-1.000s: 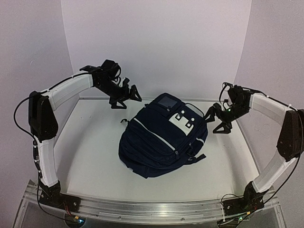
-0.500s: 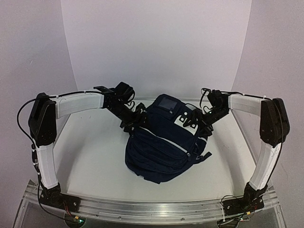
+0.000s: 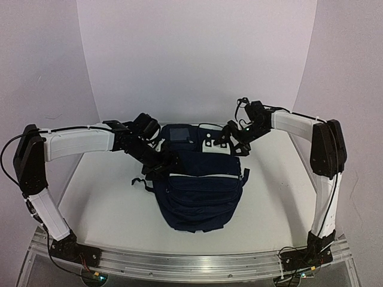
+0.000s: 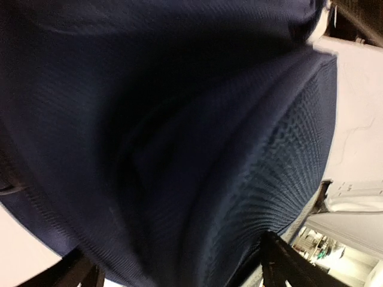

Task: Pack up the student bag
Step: Adjust the student bag at the center of the board.

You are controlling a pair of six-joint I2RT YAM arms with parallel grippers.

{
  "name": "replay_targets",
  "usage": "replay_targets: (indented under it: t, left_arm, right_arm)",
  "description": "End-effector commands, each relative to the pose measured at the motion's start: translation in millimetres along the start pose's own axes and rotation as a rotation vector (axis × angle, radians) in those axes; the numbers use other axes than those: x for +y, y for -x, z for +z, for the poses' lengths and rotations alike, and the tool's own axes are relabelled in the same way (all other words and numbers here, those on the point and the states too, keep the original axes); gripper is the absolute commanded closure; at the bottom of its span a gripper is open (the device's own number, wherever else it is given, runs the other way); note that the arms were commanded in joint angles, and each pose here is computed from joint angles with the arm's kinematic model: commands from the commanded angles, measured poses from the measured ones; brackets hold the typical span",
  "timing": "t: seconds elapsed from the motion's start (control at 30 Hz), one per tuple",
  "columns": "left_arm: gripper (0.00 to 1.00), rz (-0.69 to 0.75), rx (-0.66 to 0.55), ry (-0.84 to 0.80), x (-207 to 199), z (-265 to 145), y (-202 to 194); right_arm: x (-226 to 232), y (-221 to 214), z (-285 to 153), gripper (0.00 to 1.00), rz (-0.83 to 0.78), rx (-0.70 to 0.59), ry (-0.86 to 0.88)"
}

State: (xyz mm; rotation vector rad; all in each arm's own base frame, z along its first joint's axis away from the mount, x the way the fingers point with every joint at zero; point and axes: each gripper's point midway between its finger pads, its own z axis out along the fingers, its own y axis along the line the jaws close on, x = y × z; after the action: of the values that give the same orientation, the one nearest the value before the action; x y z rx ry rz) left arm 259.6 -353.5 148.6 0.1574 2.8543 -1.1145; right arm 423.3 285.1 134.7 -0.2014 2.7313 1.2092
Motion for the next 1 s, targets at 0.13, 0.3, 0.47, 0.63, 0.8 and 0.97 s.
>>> replay_targets:
  t: [0.13, 0.3, 0.47, 0.63, 0.8, 0.97]
  left_arm:
    - [0.02, -0.053, -0.225, -0.024, 11, -49, 55]
    - [0.01, -0.039, -0.153, -0.042, 14, -18, 67]
    - [0.13, -0.025, -0.15, -0.07, 19, 4, 97]
    - [0.26, -0.014, -0.19, -0.095, 23, 2, 135]
    - [0.27, -0.045, -0.232, -0.108, 35, -13, 164]
    - [0.21, -0.058, -0.204, -0.101, 41, -21, 143]
  right_arm:
    - [22, -41, -75, 0.02, -0.046, -0.054, 0.071]
    - [9, -93, -45, 0.02, 0.006, 0.085, 0.084]
    - [23, -109, -12, 0.02, -0.06, 0.154, 0.097]
    - [27, -58, 11, 0.03, -0.149, 0.092, 0.069]
    - [48, -30, 16, 0.04, -0.177, 0.058, 0.105]
    - [54, -41, 4, 0.02, -0.193, 0.053, 0.109]
